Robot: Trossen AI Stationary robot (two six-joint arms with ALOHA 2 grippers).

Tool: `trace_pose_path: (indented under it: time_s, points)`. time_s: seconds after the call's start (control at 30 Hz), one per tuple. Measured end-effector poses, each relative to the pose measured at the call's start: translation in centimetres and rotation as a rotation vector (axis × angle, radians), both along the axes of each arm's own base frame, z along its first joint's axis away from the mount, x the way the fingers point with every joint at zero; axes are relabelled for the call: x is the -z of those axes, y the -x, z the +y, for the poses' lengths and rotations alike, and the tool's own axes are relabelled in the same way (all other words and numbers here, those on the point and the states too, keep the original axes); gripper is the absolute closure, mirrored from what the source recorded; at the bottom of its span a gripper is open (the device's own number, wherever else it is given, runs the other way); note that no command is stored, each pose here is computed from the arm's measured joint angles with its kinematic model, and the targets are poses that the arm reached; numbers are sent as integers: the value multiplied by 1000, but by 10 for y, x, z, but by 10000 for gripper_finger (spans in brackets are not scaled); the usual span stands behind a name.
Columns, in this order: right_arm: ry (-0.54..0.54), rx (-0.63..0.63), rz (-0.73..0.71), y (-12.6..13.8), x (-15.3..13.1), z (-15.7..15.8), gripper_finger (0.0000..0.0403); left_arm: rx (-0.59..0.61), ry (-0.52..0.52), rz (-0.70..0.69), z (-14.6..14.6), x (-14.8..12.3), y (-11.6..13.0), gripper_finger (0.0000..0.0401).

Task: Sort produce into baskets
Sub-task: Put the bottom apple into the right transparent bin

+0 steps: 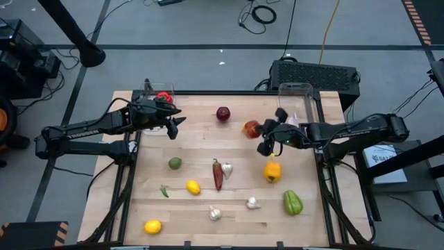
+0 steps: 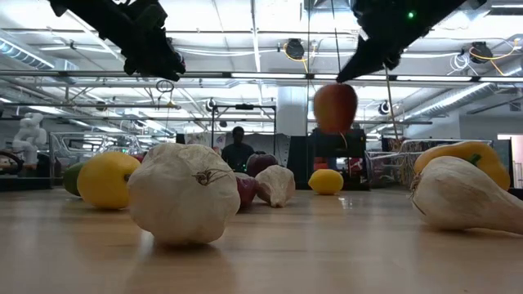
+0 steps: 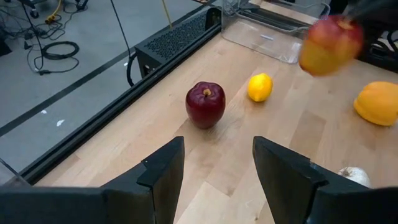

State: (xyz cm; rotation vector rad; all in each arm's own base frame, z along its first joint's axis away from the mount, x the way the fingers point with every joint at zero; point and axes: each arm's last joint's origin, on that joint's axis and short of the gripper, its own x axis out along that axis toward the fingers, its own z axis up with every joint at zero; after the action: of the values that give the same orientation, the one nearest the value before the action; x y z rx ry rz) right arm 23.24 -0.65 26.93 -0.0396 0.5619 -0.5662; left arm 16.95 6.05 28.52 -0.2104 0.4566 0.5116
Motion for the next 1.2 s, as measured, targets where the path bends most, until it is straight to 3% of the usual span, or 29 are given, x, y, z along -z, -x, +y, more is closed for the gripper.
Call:
trace_pose_path:
  time_s: [0.3, 0.47, 0.63, 0.87, 1.2]
  points:
    - [179, 356, 35, 37, -17, -33, 401, 6, 1, 0, -1, 0, 0, 202]
    - [223, 527, 60, 52, -20, -54, 401, 7, -1, -1, -1, 0, 0, 202]
    - [210, 660, 81, 58, -12, -78, 401, 10, -9, -6, -1, -1, -1, 202]
    - [174, 832, 104, 69, 19, -106, 401, 11, -16, -23, -1, -2, -2, 202]
    - [106, 894, 10, 84, 47, -131, 401, 11, -17, -25, -1, -3, -2, 202]
